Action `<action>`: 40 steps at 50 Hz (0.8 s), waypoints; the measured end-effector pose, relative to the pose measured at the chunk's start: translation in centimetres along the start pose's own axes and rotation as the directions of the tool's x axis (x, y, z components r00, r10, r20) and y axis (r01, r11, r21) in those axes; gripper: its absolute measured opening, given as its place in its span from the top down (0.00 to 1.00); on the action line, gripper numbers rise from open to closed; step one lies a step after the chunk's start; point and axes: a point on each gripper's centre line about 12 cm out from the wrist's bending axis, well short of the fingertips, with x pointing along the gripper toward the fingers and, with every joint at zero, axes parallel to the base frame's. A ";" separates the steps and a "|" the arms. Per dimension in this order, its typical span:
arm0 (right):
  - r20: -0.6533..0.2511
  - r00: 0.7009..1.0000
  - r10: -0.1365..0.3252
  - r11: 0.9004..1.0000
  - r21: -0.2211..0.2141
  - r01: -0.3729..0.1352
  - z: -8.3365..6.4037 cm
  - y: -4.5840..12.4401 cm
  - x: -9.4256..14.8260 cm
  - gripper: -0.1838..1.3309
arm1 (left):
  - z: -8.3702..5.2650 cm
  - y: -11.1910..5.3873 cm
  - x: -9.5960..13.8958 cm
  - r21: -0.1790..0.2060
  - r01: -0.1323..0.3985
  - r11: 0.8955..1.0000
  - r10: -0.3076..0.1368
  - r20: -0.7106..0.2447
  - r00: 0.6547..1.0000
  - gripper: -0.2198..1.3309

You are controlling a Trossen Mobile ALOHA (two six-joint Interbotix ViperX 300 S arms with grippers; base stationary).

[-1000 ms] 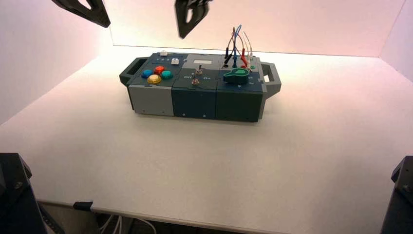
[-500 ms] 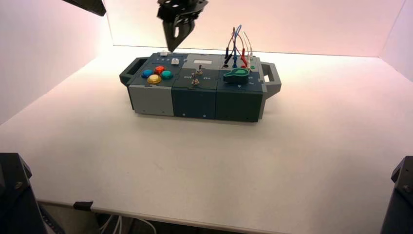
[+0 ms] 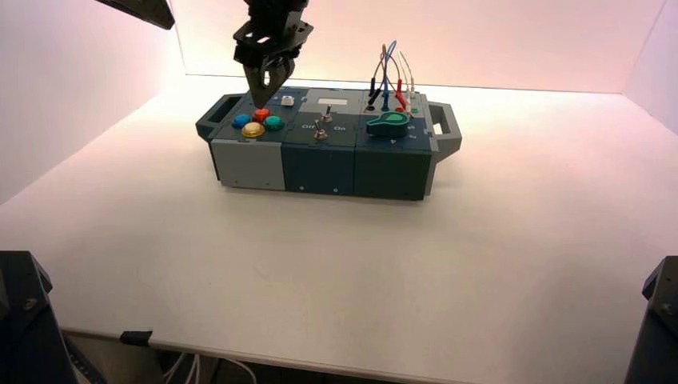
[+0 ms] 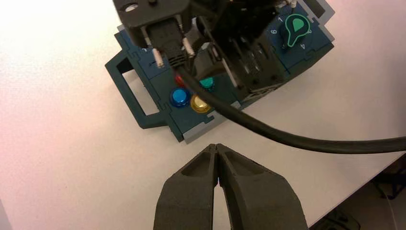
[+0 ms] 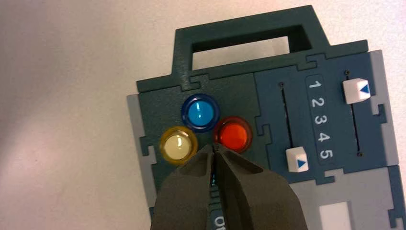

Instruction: Push the red button with the right gripper.

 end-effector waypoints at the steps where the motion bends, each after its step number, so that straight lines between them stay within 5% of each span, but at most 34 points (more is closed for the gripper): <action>1: -0.001 1.000 -0.002 1.000 -0.002 0.002 0.0 -0.1 0.1 0.97 | 0.0 0.0 0.0 0.001 -0.001 1.000 0.001 0.001 1.000 0.96; 40: -0.021 1.000 -0.023 0.999 -0.035 0.022 0.6 -0.9 1.3 0.97 | -0.3 0.1 -0.2 -0.015 0.008 1.000 -0.009 -0.013 1.000 0.96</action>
